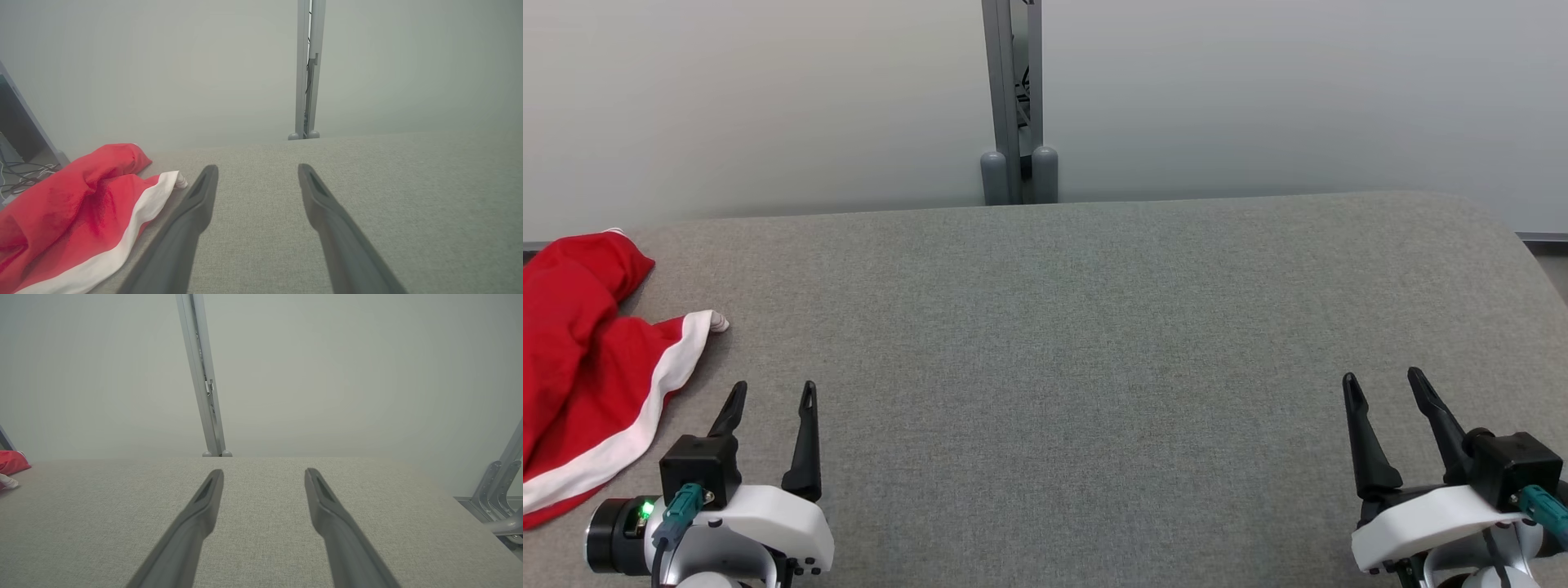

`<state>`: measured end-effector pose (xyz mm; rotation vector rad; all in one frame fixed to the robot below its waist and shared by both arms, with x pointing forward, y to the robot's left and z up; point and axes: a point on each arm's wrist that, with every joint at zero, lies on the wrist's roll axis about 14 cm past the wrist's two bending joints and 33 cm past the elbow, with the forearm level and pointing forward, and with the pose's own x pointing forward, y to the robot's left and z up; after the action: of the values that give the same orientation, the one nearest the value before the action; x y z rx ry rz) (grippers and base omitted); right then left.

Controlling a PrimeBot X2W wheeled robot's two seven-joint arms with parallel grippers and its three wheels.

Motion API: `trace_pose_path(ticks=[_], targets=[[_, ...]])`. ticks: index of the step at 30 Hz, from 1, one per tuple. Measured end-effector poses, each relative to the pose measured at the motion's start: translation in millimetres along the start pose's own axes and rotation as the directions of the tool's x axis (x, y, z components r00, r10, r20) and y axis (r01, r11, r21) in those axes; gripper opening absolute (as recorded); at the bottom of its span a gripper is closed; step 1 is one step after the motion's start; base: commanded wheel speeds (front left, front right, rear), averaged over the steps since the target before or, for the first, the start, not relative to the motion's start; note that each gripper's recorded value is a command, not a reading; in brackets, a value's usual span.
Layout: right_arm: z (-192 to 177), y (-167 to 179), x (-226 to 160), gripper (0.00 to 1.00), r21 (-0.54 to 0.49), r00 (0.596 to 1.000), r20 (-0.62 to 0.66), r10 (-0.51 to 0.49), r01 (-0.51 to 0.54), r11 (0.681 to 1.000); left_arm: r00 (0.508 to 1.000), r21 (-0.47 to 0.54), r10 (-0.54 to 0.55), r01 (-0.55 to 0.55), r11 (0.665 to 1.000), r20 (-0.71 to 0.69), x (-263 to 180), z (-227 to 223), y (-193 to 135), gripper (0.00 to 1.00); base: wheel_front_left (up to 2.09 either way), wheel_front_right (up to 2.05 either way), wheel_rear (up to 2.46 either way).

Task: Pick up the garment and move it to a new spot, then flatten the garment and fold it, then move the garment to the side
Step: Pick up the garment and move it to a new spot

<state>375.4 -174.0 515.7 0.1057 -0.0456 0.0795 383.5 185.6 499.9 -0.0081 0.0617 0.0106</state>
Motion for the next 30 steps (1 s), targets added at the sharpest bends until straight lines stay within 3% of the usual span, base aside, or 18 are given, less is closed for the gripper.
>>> trace_pose_path(ticks=[14, 22, 30], targets=[[-1.1, 7.4, 1.9, 1.0, 0.011, 1.0, -0.003, 0.021, -0.021, 1.0, 0.999, -0.003, 0.035, -0.035, 0.999, 0.006, -6.7, 1.2, 11.7, 1.0, 0.0, 0.0, 0.0], [-9.0, 59.9, 15.6, 1.0, 0.016, 0.984, -0.026, 0.176, -0.175, 0.984, 0.988, -0.015, 0.155, -0.155, 0.988, 0.017, -31.6, 3.5, 51.9, 1.0, 0.0, 0.0, 0.0], [-13.3, 131.9, 29.1, 1.0, 0.037, 0.928, -0.03, 0.372, -0.37, 0.928, 0.948, -0.034, 0.318, -0.318, 0.948, 0.021, -74.7, 2.7, 103.7, 1.0, 0.0, 0.0, 0.0]])
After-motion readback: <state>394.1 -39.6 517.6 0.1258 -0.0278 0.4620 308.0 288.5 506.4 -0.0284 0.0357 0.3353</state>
